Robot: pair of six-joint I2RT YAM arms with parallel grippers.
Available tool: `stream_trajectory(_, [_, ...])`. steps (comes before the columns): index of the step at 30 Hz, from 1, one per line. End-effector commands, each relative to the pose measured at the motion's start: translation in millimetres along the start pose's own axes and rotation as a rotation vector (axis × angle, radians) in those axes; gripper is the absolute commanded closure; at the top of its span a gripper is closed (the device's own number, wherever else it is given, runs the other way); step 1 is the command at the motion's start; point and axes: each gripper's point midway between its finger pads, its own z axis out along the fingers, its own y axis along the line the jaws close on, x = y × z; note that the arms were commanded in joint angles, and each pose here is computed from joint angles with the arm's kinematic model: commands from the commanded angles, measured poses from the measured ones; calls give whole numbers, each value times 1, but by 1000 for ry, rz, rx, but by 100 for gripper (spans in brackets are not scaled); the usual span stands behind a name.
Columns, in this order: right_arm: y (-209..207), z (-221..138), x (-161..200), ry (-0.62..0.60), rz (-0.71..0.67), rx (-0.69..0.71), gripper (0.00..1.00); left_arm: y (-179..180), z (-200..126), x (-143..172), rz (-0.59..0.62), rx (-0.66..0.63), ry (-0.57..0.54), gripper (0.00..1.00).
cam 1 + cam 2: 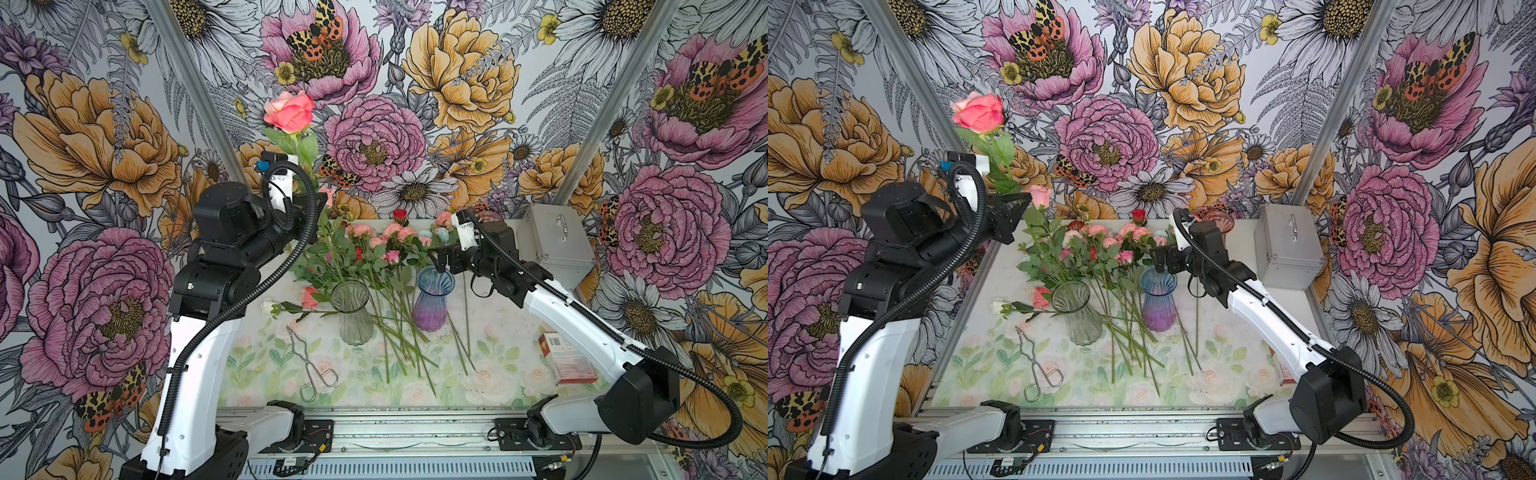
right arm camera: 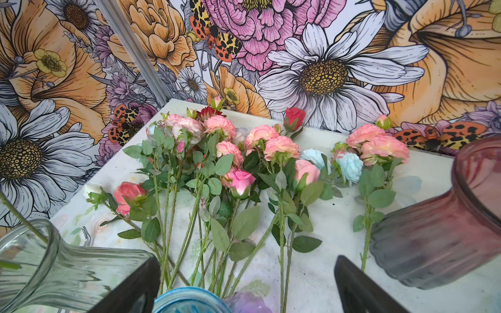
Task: Place the pink flowers into the vase
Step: Place the flower in the vase.
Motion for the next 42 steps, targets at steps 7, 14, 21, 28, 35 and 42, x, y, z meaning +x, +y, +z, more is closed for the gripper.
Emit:
stream_trajectory(7, [1, 4, -4, 0, 24, -19, 1, 10, 19, 47, 5, -39, 77, 100])
stream_trajectory(14, [2, 1, -7, -7, 22, -27, 1, 16, 28, 70, 15, -72, 63, 100])
stream_trajectory(21, [3, -1, -6, -8, 20, -32, 1, 26, 40, 107, -51, -107, 48, 100])
stream_trajectory(28, [4, -3, -6, -11, 16, -39, 1, 32, 45, 124, -58, -141, 24, 100])
stream_trajectory(35, [4, -9, -6, -19, 14, -36, 1, 36, 59, 147, -70, -145, 72, 100])
stream_trajectory(42, [4, -12, -7, -25, 17, -38, 0, 36, 64, 157, -78, -159, 86, 98])
